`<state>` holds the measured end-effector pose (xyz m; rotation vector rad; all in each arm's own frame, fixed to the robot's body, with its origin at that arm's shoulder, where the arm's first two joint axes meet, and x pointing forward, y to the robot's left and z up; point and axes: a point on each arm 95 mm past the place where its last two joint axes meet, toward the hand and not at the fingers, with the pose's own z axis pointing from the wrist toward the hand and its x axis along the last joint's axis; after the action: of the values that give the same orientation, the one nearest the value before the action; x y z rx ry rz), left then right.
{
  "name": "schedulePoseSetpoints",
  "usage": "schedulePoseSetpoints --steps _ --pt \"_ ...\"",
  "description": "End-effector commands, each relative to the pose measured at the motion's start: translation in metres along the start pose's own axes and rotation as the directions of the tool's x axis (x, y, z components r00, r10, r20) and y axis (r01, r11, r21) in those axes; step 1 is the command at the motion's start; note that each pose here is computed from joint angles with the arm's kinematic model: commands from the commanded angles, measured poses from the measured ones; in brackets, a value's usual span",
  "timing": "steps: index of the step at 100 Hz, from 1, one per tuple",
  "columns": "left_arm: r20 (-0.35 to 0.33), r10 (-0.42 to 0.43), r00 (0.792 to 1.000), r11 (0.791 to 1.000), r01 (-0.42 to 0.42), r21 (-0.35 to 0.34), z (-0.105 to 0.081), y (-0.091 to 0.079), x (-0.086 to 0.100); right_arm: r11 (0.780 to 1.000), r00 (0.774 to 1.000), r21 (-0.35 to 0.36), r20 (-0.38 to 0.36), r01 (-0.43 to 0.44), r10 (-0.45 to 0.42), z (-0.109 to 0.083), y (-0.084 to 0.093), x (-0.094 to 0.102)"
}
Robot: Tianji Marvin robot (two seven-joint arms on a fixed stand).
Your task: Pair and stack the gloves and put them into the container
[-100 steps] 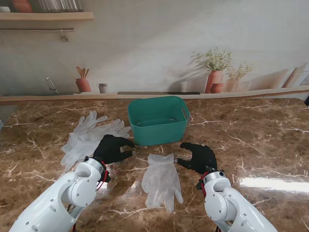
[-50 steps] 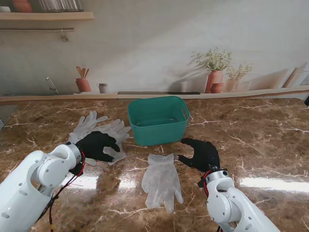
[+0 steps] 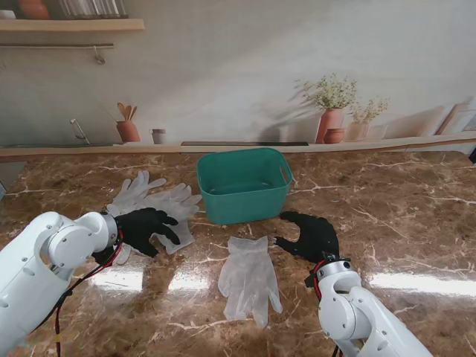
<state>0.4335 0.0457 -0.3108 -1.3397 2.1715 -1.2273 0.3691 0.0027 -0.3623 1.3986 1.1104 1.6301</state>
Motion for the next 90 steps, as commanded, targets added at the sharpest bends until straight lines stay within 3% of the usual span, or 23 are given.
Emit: schedulePoseSetpoints --steps 1,10,31,59,90 --pt "0.015 0.016 1.0 0.999 -0.016 -0.031 0.0 0.01 -0.006 1.0 1.0 0.023 0.015 -0.007 0.007 -0.003 -0.006 -0.001" --pt "0.014 0.063 0.998 0.998 -0.063 -0.018 0.002 0.016 -0.01 1.0 1.0 0.028 0.015 -0.012 0.011 -0.002 -0.007 0.0" --pt "0.032 0.12 0.992 0.985 -0.123 0.119 0.014 0.026 -0.015 0.999 1.0 0.041 0.003 -0.012 0.012 -0.001 -0.009 0.005" --pt "0.022 0.139 0.99 0.981 -0.14 0.134 0.032 0.035 -0.014 0.999 1.0 0.042 0.003 -0.015 0.015 0.0 -0.007 0.007" --pt "0.059 0.202 0.978 0.934 -0.21 0.289 0.041 0.034 -0.012 0.999 1.0 0.046 -0.005 -0.019 0.019 -0.001 -0.007 0.009"
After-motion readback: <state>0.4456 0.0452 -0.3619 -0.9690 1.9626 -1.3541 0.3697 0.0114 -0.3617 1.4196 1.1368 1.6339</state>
